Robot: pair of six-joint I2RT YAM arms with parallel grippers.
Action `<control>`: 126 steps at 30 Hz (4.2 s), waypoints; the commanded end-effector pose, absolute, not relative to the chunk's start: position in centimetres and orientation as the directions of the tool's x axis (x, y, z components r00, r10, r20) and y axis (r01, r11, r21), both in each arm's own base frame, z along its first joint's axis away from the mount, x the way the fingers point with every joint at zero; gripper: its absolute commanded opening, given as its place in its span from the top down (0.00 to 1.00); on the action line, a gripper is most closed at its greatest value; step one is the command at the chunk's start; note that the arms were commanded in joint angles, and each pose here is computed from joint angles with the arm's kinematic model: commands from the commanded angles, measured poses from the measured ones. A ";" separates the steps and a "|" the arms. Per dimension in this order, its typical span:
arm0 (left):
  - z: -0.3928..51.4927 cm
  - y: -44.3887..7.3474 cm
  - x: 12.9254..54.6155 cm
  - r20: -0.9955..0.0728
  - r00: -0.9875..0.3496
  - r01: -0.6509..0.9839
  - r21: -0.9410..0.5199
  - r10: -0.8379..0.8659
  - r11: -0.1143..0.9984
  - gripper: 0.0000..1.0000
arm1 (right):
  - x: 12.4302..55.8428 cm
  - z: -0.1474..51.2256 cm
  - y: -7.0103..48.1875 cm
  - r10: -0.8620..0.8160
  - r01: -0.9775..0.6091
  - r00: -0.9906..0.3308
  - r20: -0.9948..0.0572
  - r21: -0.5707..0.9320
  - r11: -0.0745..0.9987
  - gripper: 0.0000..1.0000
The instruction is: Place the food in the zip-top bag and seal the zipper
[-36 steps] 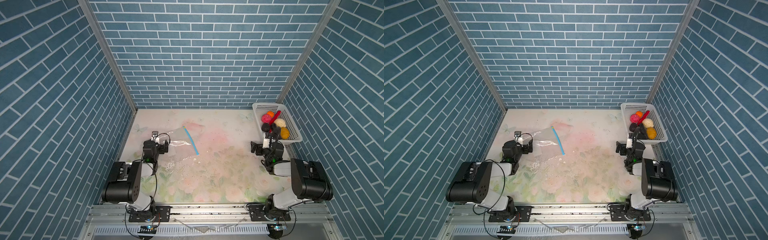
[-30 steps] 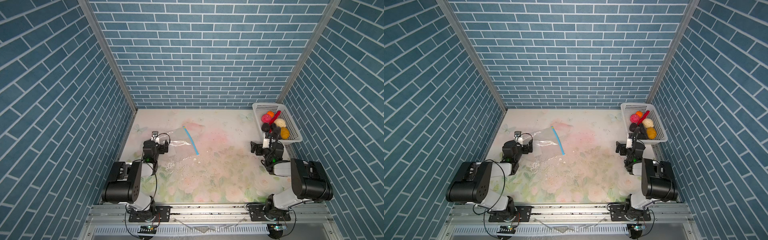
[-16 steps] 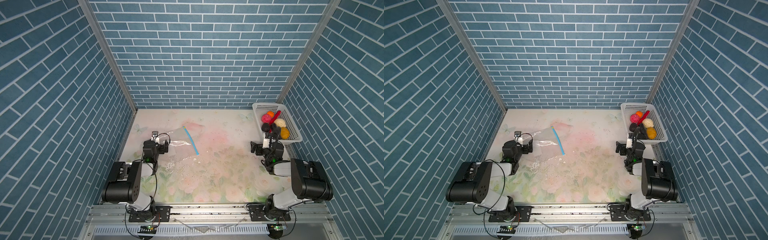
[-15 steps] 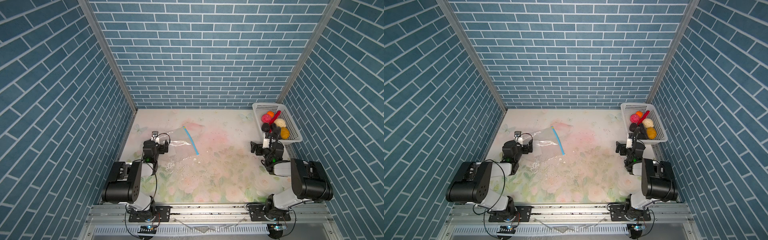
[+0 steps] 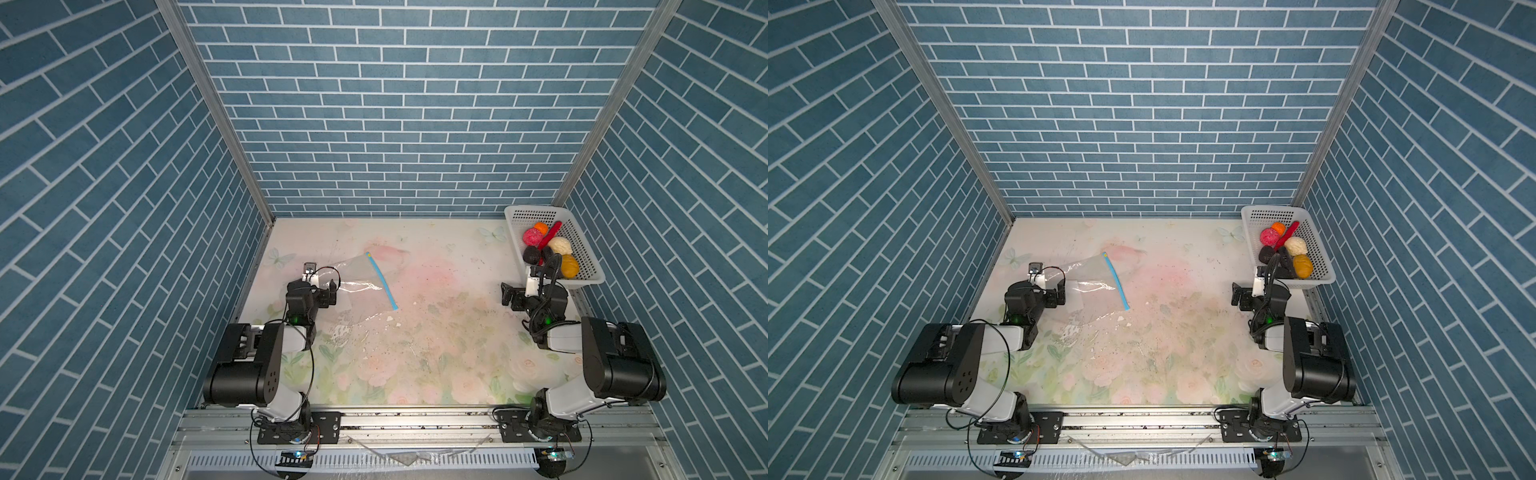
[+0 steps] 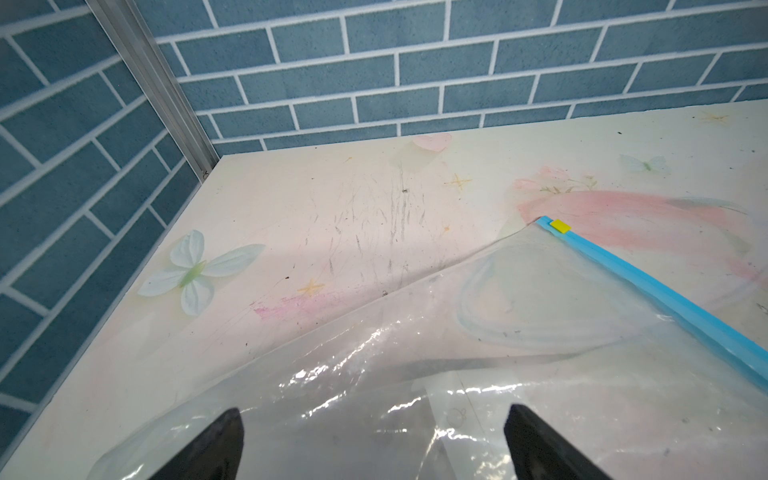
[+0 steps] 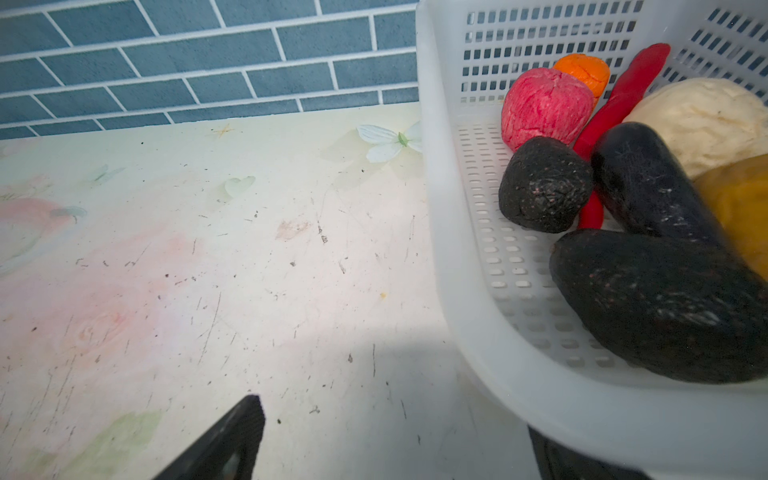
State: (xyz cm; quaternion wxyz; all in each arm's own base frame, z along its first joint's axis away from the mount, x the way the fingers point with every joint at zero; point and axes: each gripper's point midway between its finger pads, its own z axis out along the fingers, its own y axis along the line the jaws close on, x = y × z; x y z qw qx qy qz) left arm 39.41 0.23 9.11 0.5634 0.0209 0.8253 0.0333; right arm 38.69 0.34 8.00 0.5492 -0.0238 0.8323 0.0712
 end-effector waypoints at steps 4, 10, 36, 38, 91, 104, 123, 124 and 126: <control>9.3 0.3 39.6 -0.931 -0.358 -0.003 0.078 0.072 0.997 0.01 | 39.3 9.0 0.3 0.010 -0.138 -0.357 -0.934 0.063 0.988 0.01; 9.2 0.3 39.6 -0.930 -0.359 -0.004 0.078 0.071 0.997 0.01 | 39.3 9.0 0.3 0.010 -0.138 -0.357 -0.934 0.064 0.988 0.01; 9.2 0.3 39.6 -0.931 -0.359 -0.004 0.078 0.071 0.997 0.01 | 39.5 8.7 -1.6 0.045 -0.014 -0.374 -0.926 0.054 0.998 0.01; 9.3 0.3 39.6 -0.931 -0.357 -0.003 0.078 0.072 0.997 0.01 | 39.6 8.7 -1.7 0.045 -0.013 -0.373 -0.927 0.054 0.998 0.01; 17.9 -13.6 43.4 -0.737 -0.673 -0.077 -0.008 -0.058 0.997 0.01 | 42.1 17.7 -1.1 0.091 0.200 -0.765 -0.638 -0.101 0.975 0.17; 13.8 -19.9 44.3 -0.596 -0.800 0.033 -0.161 -0.070 0.986 0.01 | 49.4 15.1 -1.1 0.023 0.088 -0.829 -0.558 -0.089 0.992 0.31; 11.8 -24.3 43.8 -0.561 -0.826 0.135 -0.277 -0.046 0.951 0.01 | 53.0 12.9 1.9 -0.016 -0.038 -0.847 -0.531 0.031 0.999 0.68; 11.7 -24.4 43.8 -0.559 -0.828 0.136 -0.283 -0.048 0.950 0.01 | 52.9 12.8 1.9 -0.016 -0.039 -0.850 -0.527 0.033 0.999 0.71; 11.4 -24.7 43.7 -0.555 -0.830 0.140 -0.294 -0.050 0.946 0.01 | 52.9 12.4 2.0 -0.018 -0.041 -0.854 -0.519 0.033 0.999 0.72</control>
